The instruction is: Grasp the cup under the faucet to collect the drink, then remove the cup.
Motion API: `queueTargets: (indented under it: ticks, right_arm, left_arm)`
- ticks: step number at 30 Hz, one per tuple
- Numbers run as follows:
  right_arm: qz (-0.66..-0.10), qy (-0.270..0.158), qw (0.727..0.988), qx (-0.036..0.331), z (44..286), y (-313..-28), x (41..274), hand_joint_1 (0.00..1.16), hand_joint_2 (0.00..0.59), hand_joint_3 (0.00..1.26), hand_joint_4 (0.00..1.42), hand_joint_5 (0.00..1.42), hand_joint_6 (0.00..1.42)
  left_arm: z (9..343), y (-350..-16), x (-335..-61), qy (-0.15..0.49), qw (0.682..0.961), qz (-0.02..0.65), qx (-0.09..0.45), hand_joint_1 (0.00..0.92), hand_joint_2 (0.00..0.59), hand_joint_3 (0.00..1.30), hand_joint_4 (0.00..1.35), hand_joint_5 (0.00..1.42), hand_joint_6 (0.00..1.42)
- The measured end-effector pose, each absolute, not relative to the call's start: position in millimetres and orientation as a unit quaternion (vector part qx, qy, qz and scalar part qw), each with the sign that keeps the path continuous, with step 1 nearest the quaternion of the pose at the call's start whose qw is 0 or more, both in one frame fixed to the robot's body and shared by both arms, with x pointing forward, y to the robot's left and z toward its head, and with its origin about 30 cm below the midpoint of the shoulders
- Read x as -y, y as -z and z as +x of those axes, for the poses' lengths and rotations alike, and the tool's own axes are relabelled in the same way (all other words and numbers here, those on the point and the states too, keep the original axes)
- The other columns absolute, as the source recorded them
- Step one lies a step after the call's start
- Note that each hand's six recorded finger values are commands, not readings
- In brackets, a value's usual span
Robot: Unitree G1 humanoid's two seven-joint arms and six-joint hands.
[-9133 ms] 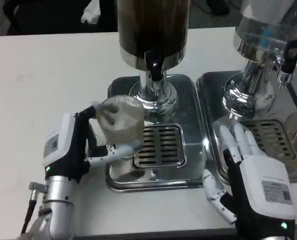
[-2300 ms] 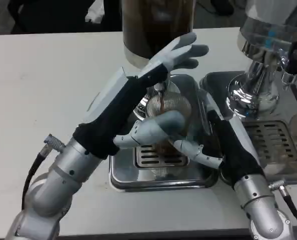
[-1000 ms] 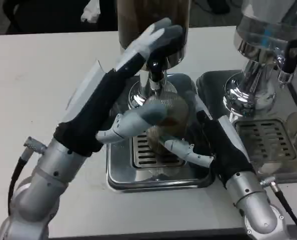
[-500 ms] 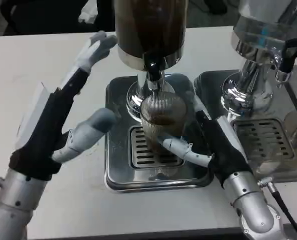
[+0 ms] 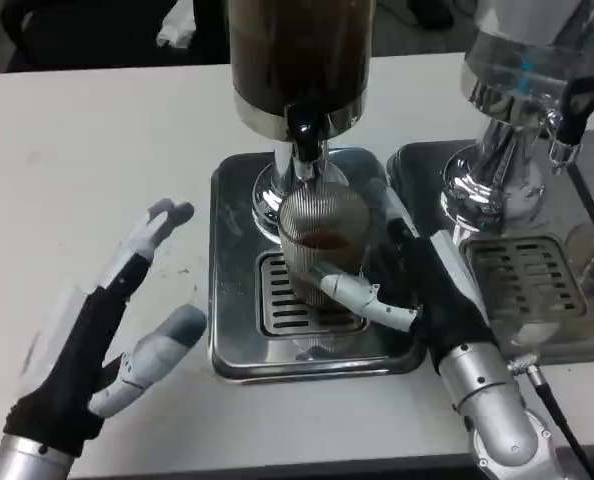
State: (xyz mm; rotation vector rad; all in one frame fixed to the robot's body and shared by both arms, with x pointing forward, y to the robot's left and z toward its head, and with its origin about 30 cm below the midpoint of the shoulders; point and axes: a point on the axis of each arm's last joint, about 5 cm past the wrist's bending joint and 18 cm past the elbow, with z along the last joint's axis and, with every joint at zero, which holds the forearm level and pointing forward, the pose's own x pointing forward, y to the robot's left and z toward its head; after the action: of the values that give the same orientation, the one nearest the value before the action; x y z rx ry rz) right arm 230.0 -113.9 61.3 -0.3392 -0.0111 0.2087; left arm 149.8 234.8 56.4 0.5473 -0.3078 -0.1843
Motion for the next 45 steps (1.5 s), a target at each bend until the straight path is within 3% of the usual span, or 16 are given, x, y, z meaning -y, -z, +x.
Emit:
queueTargets:
  ticks: [11, 30, 37, 45]
  right_arm:
    - [-0.157, -0.114, 0.981, 0.013, 234, -60, 109, 0.70, 0.204, 0.00, 0.00, 0.00, 0.00]
    - [-0.136, -0.125, 0.982, 0.025, 242, -52, 98, 0.80, 0.180, 0.00, 0.00, 0.00, 0.00]
    - [-0.125, -0.132, 0.983, 0.025, 244, -53, 93, 0.83, 0.176, 0.00, 0.00, 0.03, 0.18]
    - [-0.120, -0.138, 0.983, 0.024, 245, -53, 89, 0.87, 0.181, 0.00, 0.06, 0.13, 0.28]
  left_arm:
    - [140, -39, -238, 0.090, 0.953, 0.272, 0.097, 0.000, 0.132, 0.13, 0.00, 0.07, 0.00]
    - [135, -35, -239, 0.088, 0.956, 0.266, 0.086, 0.000, 0.132, 0.13, 0.00, 0.07, 0.00]
    - [135, -36, -239, 0.083, 0.957, 0.264, 0.089, 0.000, 0.133, 0.14, 0.00, 0.07, 0.00]
    - [130, -35, -239, 0.078, 0.958, 0.262, 0.087, 0.000, 0.131, 0.14, 0.00, 0.08, 0.00]
